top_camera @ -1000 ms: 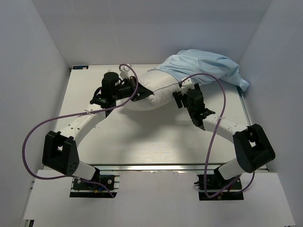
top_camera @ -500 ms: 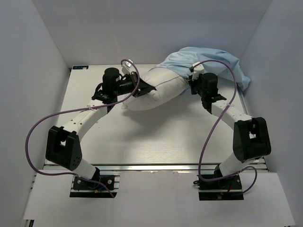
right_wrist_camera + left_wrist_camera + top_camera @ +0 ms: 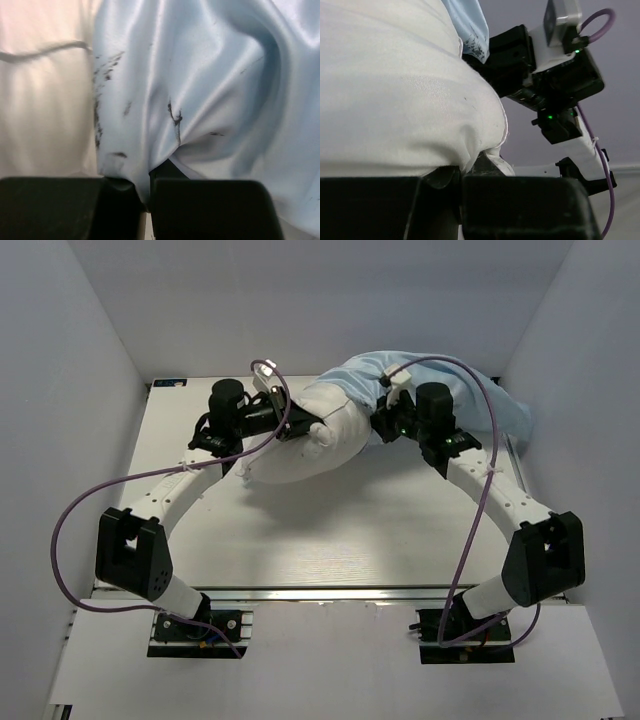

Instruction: Put the pillow into the pillowcase

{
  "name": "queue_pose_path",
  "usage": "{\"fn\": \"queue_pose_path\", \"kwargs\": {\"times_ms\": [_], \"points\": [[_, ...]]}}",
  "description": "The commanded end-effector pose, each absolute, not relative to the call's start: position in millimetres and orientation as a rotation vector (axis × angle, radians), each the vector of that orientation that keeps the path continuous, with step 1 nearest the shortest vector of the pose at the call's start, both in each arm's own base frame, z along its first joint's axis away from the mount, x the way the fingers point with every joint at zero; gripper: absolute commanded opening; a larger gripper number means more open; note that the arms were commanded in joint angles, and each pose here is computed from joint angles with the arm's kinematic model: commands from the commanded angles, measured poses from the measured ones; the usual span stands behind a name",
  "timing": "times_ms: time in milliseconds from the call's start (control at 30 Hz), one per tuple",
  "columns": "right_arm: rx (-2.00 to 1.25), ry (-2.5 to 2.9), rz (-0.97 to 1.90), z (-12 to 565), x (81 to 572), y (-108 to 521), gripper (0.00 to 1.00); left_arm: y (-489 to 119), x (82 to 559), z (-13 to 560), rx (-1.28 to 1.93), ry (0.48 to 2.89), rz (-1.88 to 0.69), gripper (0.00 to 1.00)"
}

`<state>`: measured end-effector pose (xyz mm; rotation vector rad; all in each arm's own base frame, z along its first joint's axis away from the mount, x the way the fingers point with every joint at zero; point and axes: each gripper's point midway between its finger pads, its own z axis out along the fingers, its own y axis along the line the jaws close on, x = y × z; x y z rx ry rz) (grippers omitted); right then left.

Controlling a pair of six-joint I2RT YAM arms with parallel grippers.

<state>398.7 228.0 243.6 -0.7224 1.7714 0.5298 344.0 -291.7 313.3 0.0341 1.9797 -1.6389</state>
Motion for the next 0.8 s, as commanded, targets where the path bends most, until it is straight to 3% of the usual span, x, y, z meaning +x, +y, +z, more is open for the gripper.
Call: {"fn": "queue_pose_path", "kwargs": {"times_ms": [0,200,433,567,700,733,767], "points": [[-0.862,1.462,0.847,361.3,347.7,307.9,0.00,-295.0,340.3,345.3,0.107,1.871,-1.647,0.00],[-0.757,1.488,0.922,408.8,374.0,336.5,0.00,-286.9,317.5,347.8,0.118,1.872,-1.651,0.00],[-0.709,1.585,0.819,378.2,416.2,327.6,0.00,-270.9,282.3,336.4,0.059,1.883,-1.664,0.00],[-0.822,1.480,0.842,403.2,385.2,347.7,0.00,-258.5,264.3,311.2,-0.068,1.900,-1.671,0.00],[-1.009,1.486,0.826,369.3,359.0,377.3,0.00,-246.3,257.5,268.2,-0.192,1.962,-1.620,0.00],[-1.065,1.486,0.804,355.7,355.4,381.5,0.02,-243.0,255.7,246.7,-0.239,2.004,-1.601,0.00],[-1.124,1.520,0.808,329.1,348.4,388.1,0.12,-240.9,254.9,238.8,-0.259,2.012,-1.587,0.00]]}}
